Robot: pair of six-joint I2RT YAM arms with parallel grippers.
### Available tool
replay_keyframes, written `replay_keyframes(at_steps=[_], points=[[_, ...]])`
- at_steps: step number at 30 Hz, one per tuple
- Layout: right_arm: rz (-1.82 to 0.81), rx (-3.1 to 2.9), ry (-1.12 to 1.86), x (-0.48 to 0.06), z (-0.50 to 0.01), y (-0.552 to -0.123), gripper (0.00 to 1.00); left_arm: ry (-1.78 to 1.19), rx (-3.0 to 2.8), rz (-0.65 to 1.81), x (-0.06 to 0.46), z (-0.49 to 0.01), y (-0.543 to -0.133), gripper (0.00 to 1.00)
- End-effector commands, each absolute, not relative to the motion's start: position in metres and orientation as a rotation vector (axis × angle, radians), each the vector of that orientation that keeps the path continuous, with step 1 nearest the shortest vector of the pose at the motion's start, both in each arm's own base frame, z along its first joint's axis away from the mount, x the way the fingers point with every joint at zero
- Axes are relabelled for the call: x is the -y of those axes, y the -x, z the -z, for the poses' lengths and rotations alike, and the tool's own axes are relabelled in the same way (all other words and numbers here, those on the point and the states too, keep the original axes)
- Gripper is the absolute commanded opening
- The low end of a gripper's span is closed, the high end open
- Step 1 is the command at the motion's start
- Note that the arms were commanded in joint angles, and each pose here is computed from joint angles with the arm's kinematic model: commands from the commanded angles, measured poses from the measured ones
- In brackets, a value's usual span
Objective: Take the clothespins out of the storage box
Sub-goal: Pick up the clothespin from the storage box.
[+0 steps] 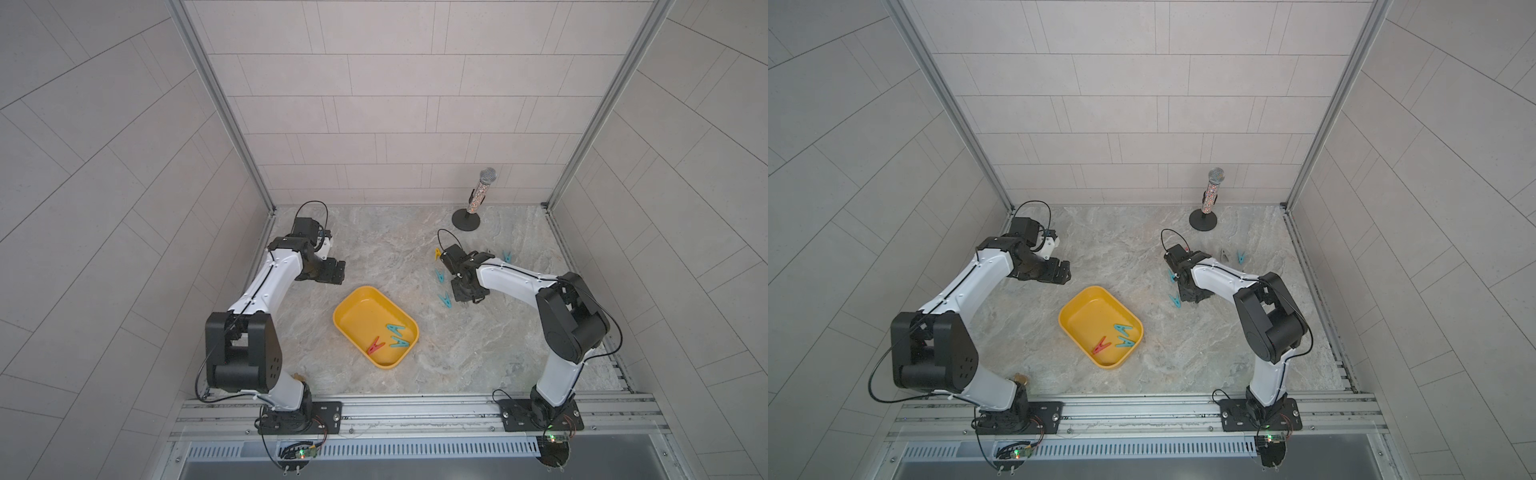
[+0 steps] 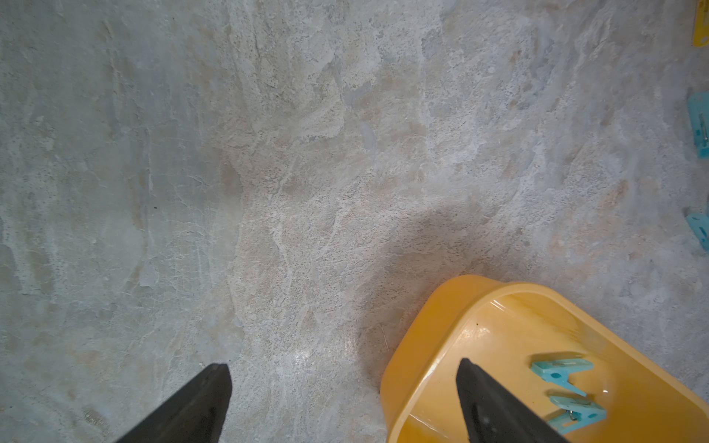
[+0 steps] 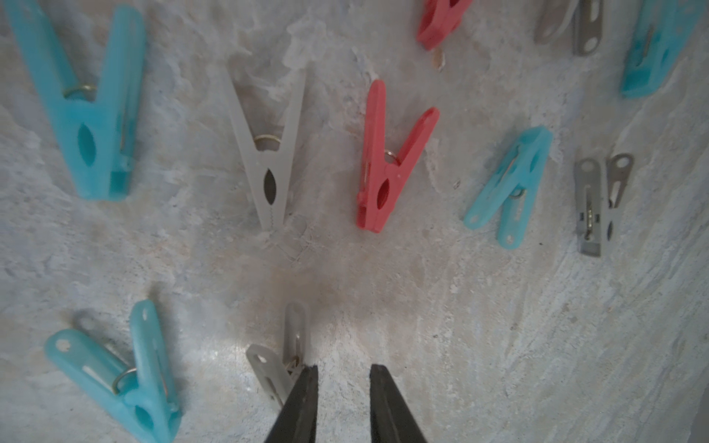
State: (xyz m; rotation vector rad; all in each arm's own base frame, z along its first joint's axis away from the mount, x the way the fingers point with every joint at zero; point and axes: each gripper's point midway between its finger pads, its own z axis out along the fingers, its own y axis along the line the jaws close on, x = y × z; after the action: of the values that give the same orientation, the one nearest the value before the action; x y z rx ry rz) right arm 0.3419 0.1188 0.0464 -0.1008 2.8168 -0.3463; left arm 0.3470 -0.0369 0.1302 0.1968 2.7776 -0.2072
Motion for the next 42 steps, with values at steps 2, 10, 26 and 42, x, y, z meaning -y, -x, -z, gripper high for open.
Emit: replay_keyframes(at_steps=[2, 10, 26, 42], points=[[0.369, -2.815, 0.120, -0.123, -0.045, -0.345, 0.27, -0.191, -2.779, 0.208, 0.035, -0.131, -0.344, 1.00], [0.362, -2.800, 0.126, -0.125, -0.055, -0.344, 0.27, -0.190, -2.778, 0.217, 0.035, -0.131, -0.343, 1.00], [-0.341, -2.557, 0.434, -0.226, -0.174, -0.305, 0.27, -0.073, -2.770, 0.119, 0.010, -0.132, -0.348, 1.00], [-0.462, -2.431, 1.343, -0.369, -0.133, -0.209, 0.30, 0.283, -2.715, 0.114, -0.057, -0.135, -0.346, 1.00]])
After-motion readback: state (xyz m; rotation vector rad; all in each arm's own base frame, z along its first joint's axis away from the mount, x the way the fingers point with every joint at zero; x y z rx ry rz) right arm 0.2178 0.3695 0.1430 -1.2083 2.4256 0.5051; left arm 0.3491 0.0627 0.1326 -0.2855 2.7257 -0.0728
